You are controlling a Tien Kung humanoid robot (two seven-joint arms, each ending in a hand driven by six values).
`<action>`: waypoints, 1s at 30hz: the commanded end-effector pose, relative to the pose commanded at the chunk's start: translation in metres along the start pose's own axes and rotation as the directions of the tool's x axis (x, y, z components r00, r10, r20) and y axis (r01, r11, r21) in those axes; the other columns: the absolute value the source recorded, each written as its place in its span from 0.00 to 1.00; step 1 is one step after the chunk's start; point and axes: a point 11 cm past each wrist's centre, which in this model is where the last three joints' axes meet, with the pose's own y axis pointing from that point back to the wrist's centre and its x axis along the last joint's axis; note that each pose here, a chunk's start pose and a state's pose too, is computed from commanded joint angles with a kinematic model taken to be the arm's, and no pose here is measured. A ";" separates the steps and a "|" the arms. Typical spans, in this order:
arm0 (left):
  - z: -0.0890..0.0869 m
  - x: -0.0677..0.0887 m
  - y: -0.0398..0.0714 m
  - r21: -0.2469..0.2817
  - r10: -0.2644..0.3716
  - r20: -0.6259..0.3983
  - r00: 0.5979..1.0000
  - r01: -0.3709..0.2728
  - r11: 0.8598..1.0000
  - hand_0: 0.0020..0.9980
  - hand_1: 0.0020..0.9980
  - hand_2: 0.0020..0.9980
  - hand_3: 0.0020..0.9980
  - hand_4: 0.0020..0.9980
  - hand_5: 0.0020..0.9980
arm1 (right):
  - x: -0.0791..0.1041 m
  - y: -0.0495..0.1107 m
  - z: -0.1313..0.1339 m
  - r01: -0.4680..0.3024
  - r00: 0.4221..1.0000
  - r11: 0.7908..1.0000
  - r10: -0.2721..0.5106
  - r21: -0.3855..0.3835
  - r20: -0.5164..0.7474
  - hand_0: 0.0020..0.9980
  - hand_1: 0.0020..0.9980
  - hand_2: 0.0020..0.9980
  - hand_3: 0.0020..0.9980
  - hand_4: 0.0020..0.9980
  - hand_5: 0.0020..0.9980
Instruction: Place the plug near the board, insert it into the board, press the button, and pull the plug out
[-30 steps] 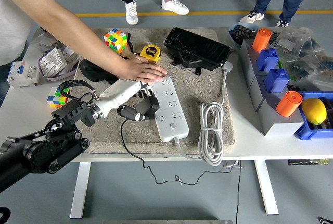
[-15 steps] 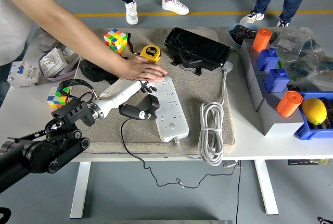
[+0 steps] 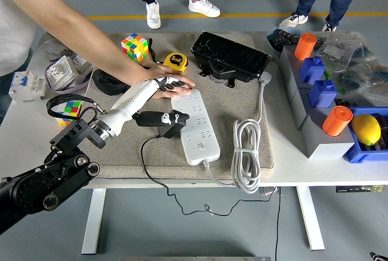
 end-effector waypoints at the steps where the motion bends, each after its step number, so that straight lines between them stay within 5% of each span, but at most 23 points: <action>1: 0.001 0.000 0.004 0.003 0.012 -0.007 1.000 -0.012 1.000 0.73 0.80 0.82 0.81 1.00 0.86 | 0.000 0.000 0.000 -0.001 1.000 1.000 0.001 0.001 0.001 0.60 0.59 0.55 0.55 0.78 0.28; 2: 0.001 -0.001 0.008 0.009 0.021 -0.009 1.000 -0.021 1.000 0.79 0.83 0.85 0.81 0.93 0.95 | 0.000 0.000 0.001 -0.001 1.000 1.000 0.001 0.000 0.000 0.60 0.59 0.55 0.55 0.78 0.28; 7: -0.007 -0.015 0.029 0.069 0.015 0.012 1.000 -0.016 0.998 0.79 0.83 0.85 0.81 0.93 0.95 | 0.000 0.000 0.001 -0.003 1.000 1.000 0.003 0.003 0.001 0.60 0.59 0.55 0.55 0.78 0.28; 8: -0.010 -0.019 0.034 0.082 0.006 0.018 1.000 -0.007 0.997 0.85 0.88 0.88 0.86 0.90 0.98 | 0.000 0.000 0.001 -0.003 1.000 1.000 0.003 0.004 0.003 0.60 0.59 0.55 0.55 0.78 0.27; 15: -0.024 -0.036 0.050 0.148 -0.039 0.045 0.998 0.032 0.989 0.87 0.89 0.90 0.87 0.89 1.00 | 0.000 0.000 0.000 -0.004 1.000 1.000 0.003 0.013 0.003 0.60 0.59 0.55 0.55 0.78 0.27; 30: -0.026 -0.052 0.056 0.153 -0.094 0.071 0.993 0.082 0.985 0.88 0.90 0.90 0.87 0.89 1.00 | -0.001 0.000 -0.001 -0.002 1.000 1.000 0.002 0.018 0.001 0.60 0.59 0.55 0.55 0.78 0.26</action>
